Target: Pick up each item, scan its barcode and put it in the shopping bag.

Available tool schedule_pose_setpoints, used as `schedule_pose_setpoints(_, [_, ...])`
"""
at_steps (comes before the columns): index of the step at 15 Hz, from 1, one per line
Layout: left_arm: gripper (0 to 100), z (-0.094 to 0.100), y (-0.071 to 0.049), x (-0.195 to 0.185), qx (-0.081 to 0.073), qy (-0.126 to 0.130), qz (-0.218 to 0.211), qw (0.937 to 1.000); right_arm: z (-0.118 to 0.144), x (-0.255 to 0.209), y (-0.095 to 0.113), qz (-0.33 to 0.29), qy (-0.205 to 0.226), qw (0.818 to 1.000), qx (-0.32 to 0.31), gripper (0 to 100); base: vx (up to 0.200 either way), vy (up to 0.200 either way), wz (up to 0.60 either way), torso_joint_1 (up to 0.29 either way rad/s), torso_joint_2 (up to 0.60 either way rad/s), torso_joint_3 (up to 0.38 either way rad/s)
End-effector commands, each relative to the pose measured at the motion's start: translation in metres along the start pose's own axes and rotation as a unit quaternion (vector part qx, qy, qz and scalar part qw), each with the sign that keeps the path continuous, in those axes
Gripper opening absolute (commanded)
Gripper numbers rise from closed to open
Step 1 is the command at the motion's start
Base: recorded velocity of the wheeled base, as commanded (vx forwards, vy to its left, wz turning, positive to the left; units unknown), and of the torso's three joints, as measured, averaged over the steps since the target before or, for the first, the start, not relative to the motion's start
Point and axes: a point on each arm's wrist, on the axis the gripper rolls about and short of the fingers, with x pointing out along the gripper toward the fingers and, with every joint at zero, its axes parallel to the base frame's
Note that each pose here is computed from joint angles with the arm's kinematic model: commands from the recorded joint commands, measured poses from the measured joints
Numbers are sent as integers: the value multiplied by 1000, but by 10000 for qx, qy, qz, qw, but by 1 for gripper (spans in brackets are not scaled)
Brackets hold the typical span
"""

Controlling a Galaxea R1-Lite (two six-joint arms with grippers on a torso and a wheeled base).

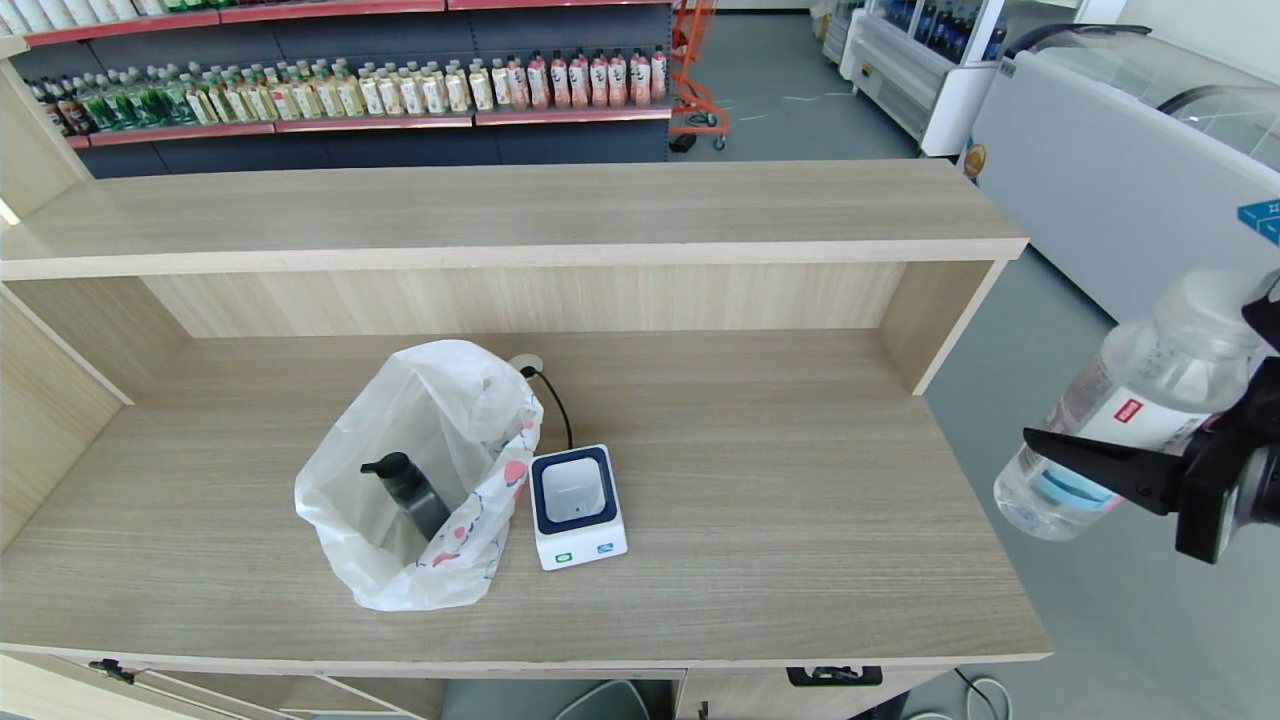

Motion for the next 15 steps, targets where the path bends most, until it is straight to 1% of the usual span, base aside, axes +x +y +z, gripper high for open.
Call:
schedule_pose_setpoints(1, [100, 0, 0, 0, -1, 10, 0, 10000, -3, 11, 1, 293, 54, 9989, -359, 0, 0, 0, 0, 0, 0, 0])
schedule_pose_setpoints(4, [100, 0, 0, 0, -1, 10, 0, 10000, -1, 8, 5, 626, -210, 9936, -916, 0, 0, 0, 0, 0, 0, 0])
schedule_pose_setpoints(10, [100, 0, 0, 0, -1, 10, 0, 10000, 4, -2, 5, 542, -404, 9857, -1546, 0, 0, 0, 0, 0, 0, 0])
schedule_pose_setpoints(12, [100, 0, 0, 0, 15, 10, 0, 10000, 3, -5, 6, 531, -418, 9813, -1803, 0, 0, 0, 0, 0, 0, 0])
schedule_pose_setpoints(15, [100, 0, 0, 0, 7, 10, 0, 10000, -1, -7, 11, 703, -316, 9762, -2026, 0, 0, 0, 0, 0, 0, 0])
